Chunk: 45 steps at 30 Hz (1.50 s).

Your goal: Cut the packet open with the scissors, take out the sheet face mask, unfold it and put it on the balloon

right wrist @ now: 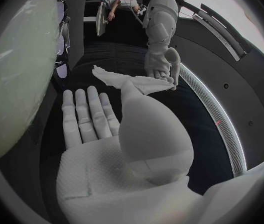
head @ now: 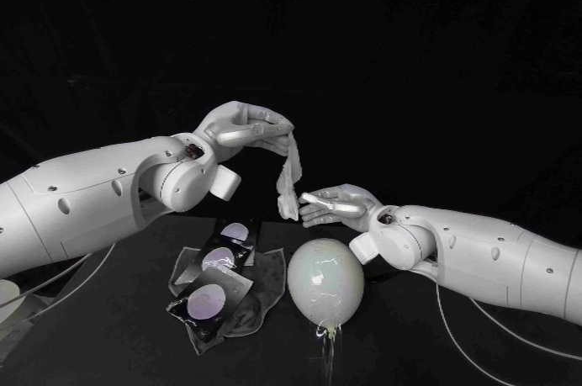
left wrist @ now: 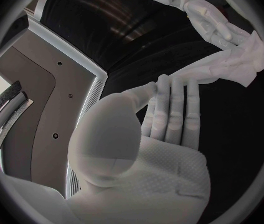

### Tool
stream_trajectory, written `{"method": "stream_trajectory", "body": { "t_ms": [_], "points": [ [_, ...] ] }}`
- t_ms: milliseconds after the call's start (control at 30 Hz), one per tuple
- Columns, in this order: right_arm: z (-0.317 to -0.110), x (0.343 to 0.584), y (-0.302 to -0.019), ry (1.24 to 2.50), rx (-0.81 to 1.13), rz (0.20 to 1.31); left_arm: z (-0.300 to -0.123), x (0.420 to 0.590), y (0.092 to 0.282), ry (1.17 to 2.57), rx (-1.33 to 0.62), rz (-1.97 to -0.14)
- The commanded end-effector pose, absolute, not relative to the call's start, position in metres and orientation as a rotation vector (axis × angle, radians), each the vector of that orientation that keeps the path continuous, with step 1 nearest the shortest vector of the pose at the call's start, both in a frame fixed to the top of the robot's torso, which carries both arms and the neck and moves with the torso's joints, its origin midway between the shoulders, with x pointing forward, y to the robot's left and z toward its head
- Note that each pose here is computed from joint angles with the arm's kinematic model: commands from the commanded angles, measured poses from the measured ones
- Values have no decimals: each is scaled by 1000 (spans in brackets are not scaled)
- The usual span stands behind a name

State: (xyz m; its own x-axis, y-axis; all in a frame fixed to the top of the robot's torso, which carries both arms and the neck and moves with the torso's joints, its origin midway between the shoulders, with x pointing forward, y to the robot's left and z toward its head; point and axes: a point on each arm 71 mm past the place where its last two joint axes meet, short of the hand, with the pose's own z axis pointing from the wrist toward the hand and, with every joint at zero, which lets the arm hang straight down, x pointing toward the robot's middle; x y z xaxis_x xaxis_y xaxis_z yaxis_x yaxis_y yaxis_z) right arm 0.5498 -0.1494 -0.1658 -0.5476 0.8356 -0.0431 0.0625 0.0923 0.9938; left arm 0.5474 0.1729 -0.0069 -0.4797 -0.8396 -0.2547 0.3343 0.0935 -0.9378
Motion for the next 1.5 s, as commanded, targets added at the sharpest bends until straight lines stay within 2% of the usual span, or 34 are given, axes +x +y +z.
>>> {"method": "stream_trajectory", "body": {
  "t_ms": [33, 1000, 1500],
  "points": [
    [-163, 547, -144, 1722, 874, 1600, -5, 545, 168, 1426, -518, -1596],
    [-164, 548, -134, 1731, 839, 1572, -5, 543, 166, 1427, -518, -1603],
    [-162, 549, -141, 1687, 842, 1524, -5, 544, 171, 1420, -528, -1591]
  ]
}}
